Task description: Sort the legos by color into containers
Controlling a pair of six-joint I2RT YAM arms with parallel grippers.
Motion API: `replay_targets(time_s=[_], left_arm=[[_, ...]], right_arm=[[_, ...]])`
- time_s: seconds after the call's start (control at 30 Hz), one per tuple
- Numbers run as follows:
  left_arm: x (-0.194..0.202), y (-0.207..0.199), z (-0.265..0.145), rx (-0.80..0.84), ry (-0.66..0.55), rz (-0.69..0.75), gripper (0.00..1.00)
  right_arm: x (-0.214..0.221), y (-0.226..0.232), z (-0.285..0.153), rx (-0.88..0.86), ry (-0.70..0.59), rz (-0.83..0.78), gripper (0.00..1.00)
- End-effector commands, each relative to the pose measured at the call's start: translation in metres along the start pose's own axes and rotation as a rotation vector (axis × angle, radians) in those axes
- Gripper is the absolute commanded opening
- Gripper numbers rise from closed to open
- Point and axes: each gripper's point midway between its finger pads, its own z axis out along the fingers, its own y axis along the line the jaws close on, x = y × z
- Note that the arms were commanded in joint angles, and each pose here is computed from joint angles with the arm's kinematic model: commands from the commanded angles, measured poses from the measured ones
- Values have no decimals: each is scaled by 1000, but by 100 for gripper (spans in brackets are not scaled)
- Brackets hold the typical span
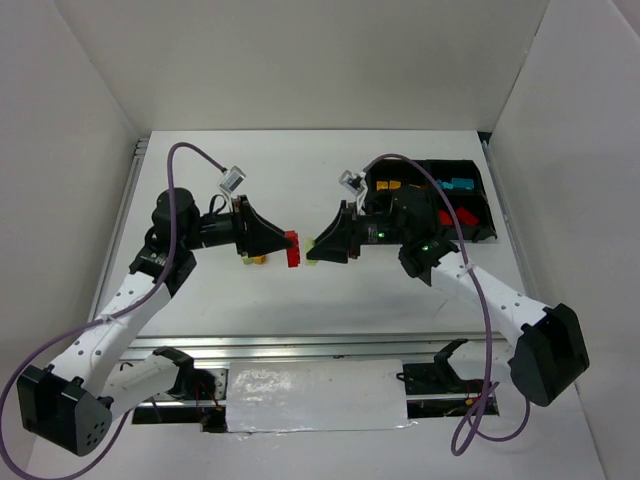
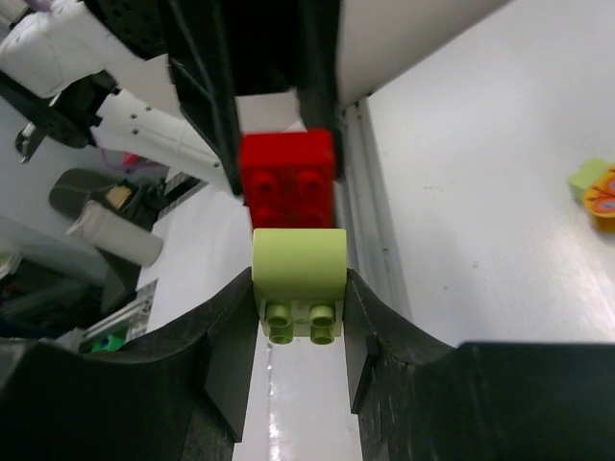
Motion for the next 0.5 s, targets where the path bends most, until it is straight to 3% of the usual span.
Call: replay_targets(time_s=[0.0,0.1,0.2,0.3,0.33,0.37,0.4,0.47], left_arm=[[-22,-15,-10,-15,-68,134,0],[-23,-14,-16,-43,-88,154,0],[-23,-11,-21,-67,-90,159,0],[-19,-4,-24,-110,-80,152,0],[-19,4,-26,-163,-88,145,0],[-20,9,-30,-206,-88,169,0],[-13,17,-35,-267,-64,136,0],[-15,36,-48,-410,-74,174,0]], right_arm=[[-5,-12,-24,5,-53,-54,0],[-7,-27,-36,38,-53,-33,0],[-12,-65,-50,252,-71,17,0],[-26,-132,-85,629,-153,160,0],[-16,-177,-125,969,-189,246,0],[-31,-190,-147,1130,-247,277,0],[-10,-209,-167,1288,-181,337,0],[-22,-223,-206,1529,-204,308,0]])
